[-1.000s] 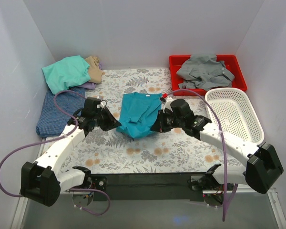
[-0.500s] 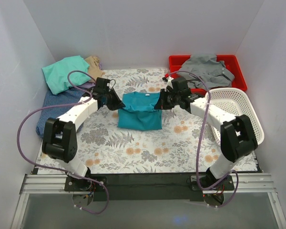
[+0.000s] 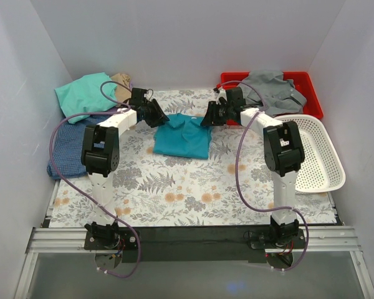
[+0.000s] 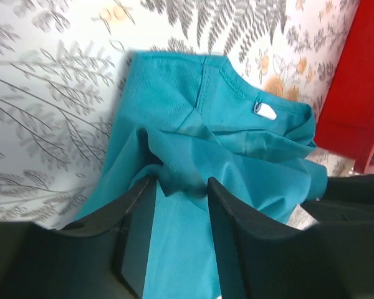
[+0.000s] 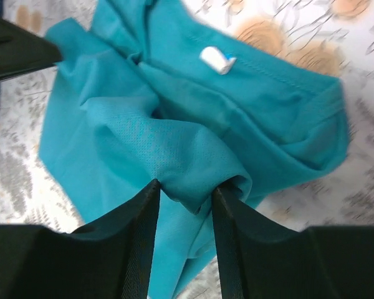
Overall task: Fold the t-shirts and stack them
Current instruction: Fold the tshirt
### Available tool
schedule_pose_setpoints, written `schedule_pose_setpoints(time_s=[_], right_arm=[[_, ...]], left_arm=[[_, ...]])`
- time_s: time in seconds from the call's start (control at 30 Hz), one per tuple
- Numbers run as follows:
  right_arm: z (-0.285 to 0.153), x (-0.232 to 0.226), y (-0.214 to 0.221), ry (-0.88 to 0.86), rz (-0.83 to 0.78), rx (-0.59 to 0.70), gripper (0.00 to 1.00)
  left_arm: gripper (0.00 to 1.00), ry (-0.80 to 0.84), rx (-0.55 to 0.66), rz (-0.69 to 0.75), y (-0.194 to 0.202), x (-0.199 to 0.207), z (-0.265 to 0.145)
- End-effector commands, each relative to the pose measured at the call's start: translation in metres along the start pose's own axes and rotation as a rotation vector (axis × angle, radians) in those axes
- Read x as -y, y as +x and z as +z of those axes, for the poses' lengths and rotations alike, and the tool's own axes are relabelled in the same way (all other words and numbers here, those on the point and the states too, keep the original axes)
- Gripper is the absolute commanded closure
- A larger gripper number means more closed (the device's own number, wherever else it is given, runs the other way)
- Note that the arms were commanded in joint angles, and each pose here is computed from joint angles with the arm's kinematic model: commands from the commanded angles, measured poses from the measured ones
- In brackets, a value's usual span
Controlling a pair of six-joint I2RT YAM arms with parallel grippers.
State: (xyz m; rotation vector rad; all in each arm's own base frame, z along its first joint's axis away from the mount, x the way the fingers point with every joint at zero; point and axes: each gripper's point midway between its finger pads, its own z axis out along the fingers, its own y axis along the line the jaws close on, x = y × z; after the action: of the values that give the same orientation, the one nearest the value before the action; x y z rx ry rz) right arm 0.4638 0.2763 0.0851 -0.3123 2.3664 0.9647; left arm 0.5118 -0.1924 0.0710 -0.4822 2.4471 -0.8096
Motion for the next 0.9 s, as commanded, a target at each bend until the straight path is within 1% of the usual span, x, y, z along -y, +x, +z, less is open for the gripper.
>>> schedule_pose_setpoints(time_s=[0.0,0.03,0.1,0.17,0.23,0.27,0.3,0.33,0.37,0.43,0.5,0.6,0.63,0.73,0.83,0.87], right_arm=[[-0.005,-0.006,-0.059,-0.02,-0.145,0.137,0.55],[-0.009,0.004,-0.068,0.02,-0.145,0.165,0.54],[-0.024,0.017,-0.084,0.13,-0.179,0.209,0.54],[-0.046,0.014,-0.098,0.189,-0.226,0.258,0.52],[-0.061,0.006,-0.105,0.203,-0.264,0.283,0.5],[-0.066,0.001,-0.106,0.195,-0.275,0.288,0.5],[-0.068,-0.008,-0.104,0.166,-0.287,0.289,0.47],[-0.071,-0.015,-0.105,0.143,-0.283,0.301,0.44],[-0.067,-0.027,-0.098,0.079,-0.279,0.273,0.43],[-0.057,-0.035,-0.086,0.024,-0.259,0.225,0.43],[-0.048,-0.042,-0.071,-0.021,-0.242,0.177,0.43],[-0.03,-0.052,-0.044,-0.065,-0.214,0.104,0.43],[-0.024,-0.05,-0.036,-0.069,-0.199,0.083,0.43],[-0.013,-0.046,-0.019,-0.08,-0.167,0.038,0.45],[-0.004,-0.043,-0.008,-0.095,-0.143,0.004,0.45],[-0.002,-0.041,-0.006,-0.088,-0.134,-0.001,0.45]], left_arm=[[0.62,0.051,0.184,0.06,-0.063,0.023,-0.027],[0.62,0.041,0.216,0.069,-0.075,0.024,-0.032],[0.61,-0.025,0.295,0.079,-0.098,0.01,-0.045],[0.6,-0.058,0.337,0.081,-0.111,0.003,-0.061],[0.6,-0.053,0.347,0.078,-0.115,0.001,-0.07],[0.6,-0.013,0.329,0.091,-0.111,0.01,-0.074],[0.6,0.049,0.313,0.104,-0.107,0.025,-0.083],[0.6,0.117,0.294,0.12,-0.101,0.035,-0.084],[0.6,0.222,0.219,0.125,-0.085,0.053,-0.086],[0.6,0.283,0.151,0.126,-0.068,0.063,-0.083],[0.6,0.352,0.054,0.141,-0.042,0.074,-0.079],[0.6,0.392,-0.059,0.135,-0.013,0.072,-0.062],[0.6,0.422,-0.121,0.123,-0.001,0.069,-0.055],[0.61,0.462,-0.21,0.103,0.018,0.062,-0.041],[0.61,0.489,-0.248,0.101,0.025,0.059,-0.034],[0.61,0.476,-0.265,0.086,0.028,0.052,-0.025]])
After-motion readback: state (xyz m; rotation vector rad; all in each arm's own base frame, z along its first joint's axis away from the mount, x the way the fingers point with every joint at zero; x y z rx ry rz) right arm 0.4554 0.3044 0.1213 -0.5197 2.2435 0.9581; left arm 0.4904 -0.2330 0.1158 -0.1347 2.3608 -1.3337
